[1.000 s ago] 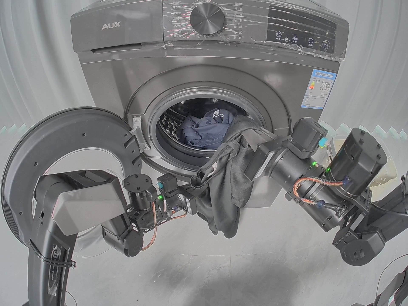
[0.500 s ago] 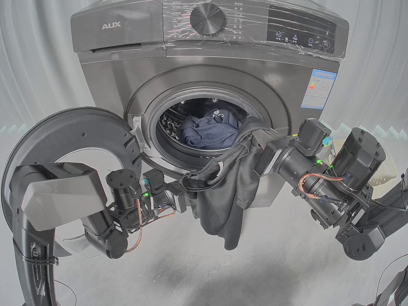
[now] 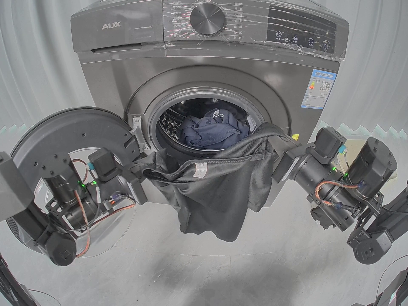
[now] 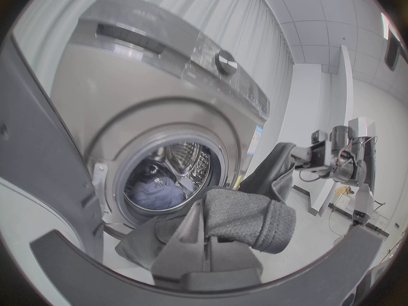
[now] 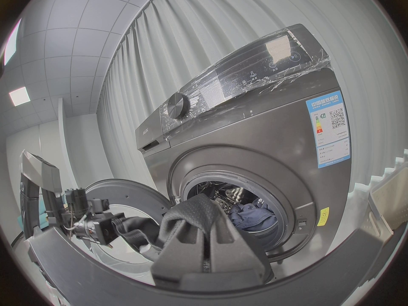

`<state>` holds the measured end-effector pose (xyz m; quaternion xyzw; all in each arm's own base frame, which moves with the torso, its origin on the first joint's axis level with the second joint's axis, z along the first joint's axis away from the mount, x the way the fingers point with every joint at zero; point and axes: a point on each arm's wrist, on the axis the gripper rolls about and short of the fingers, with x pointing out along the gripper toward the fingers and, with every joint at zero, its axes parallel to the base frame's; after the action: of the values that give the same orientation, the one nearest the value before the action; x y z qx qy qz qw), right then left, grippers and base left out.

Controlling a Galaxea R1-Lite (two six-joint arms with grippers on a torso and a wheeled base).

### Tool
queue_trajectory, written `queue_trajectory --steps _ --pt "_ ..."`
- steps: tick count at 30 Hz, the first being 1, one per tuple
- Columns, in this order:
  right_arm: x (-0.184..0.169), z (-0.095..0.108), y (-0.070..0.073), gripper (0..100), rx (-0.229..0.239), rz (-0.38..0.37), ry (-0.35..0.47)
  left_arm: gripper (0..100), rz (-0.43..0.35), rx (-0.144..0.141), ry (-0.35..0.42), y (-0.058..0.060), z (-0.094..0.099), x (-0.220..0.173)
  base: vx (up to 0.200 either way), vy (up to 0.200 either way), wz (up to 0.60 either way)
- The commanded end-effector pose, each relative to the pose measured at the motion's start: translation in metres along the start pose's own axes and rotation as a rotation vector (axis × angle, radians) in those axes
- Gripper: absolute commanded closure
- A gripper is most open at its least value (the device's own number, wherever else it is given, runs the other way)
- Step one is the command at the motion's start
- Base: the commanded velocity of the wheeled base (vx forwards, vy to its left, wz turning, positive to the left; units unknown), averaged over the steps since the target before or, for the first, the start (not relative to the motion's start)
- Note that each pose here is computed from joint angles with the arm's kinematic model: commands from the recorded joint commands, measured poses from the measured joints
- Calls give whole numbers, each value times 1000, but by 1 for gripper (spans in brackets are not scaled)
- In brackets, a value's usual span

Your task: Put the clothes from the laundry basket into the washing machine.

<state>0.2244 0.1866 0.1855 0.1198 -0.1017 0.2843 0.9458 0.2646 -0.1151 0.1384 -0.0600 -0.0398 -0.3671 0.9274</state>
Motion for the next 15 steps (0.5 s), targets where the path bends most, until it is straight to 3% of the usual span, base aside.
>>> queue_trajectory --steps 1,6,15 --pt "-4 6 -3 100 0 6 -23 100 25 35 -80 -7 32 -36 0 0 0" --pt "0 9 -5 100 0 -8 -53 100 46 86 -99 -5 37 -37 0 0 0" --pt "3 19 -5 100 7 -11 -106 100 63 132 -220 -4 65 -29 0 0 0"
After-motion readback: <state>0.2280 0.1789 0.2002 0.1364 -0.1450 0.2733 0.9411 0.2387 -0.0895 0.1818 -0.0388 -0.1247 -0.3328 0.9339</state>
